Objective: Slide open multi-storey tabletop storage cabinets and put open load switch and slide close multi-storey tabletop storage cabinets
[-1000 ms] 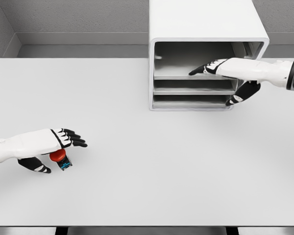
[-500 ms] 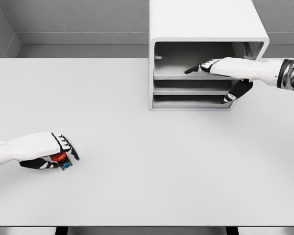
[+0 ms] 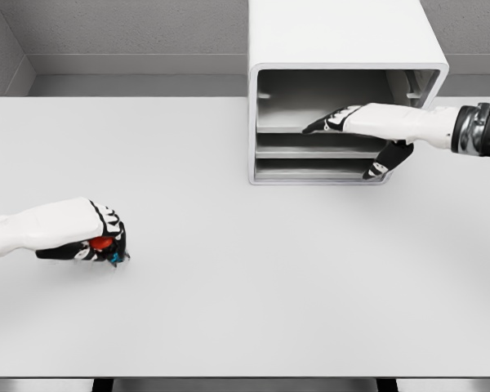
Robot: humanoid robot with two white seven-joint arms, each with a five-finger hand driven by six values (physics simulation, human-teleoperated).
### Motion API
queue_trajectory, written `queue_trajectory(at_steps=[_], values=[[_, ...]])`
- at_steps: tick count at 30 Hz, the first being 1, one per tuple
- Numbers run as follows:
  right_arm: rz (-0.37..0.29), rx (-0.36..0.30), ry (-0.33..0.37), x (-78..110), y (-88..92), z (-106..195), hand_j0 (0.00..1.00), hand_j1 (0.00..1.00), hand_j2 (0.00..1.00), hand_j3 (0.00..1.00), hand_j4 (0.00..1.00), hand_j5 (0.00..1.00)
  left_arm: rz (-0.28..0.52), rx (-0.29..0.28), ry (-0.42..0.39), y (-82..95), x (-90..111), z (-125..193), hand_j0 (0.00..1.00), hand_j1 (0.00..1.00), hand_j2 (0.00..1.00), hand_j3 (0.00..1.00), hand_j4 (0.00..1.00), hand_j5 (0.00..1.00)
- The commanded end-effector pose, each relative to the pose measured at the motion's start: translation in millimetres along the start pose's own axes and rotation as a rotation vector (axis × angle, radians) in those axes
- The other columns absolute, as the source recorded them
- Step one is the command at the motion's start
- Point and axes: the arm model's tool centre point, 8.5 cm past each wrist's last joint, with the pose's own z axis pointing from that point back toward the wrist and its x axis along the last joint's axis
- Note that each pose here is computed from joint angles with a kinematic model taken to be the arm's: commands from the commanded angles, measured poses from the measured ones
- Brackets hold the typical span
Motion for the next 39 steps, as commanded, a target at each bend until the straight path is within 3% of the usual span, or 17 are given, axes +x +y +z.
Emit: queue_trajectory(at_steps=[1,9,23,27,32,39], values=[[0.027,0.012,-0.03,9.7,0.7,-2.8,1.0,1.0,1.0,1.0,1.0,1.0,0.01,0.014,-0.014,2.3,2.6,-1.2,0.39,0.39,0.39,0.39,0.39,0.39],[0.078,0.017,-0.087,29.8,-1.0,-1.1,1.0,1.0,1.0,1.0,1.0,1.0,-0.044,0.075,-0.022,36.6,1.3,-0.4,0.39,0.39,0.39,0.39,0.39,0.39],[0.113,0.063,-0.103,30.6,14.9,20.5,1.0,1.0,1.0,1.0,1.0,1.0,-0.09,0.176,-0.068,71.4,7.3,-12.8,0.39,0.39,0.39,0.39,0.39,0.39],[0.19,0.085,-0.195,37.6,20.5,42.4,1.0,1.0,1.0,1.0,1.0,1.0,-0.088,0.204,-0.095,74.7,11.2,-22.3,0.4,0.4,0.4,0.4,0.4,0.4],[0.128,0.08,-0.193,33.7,25.1,56.1,1.0,1.0,1.0,1.0,1.0,1.0,-0.102,0.233,-0.116,84.6,14.8,-28.9,0.4,0.4,0.4,0.4,0.4,0.4],[0.022,0.039,-0.167,25.5,17.7,91.8,1.0,1.0,1.0,1.0,1.0,1.0,-0.121,0.284,-0.174,99.7,25.5,-48.4,0.4,0.4,0.4,0.4,0.4,0.4]])
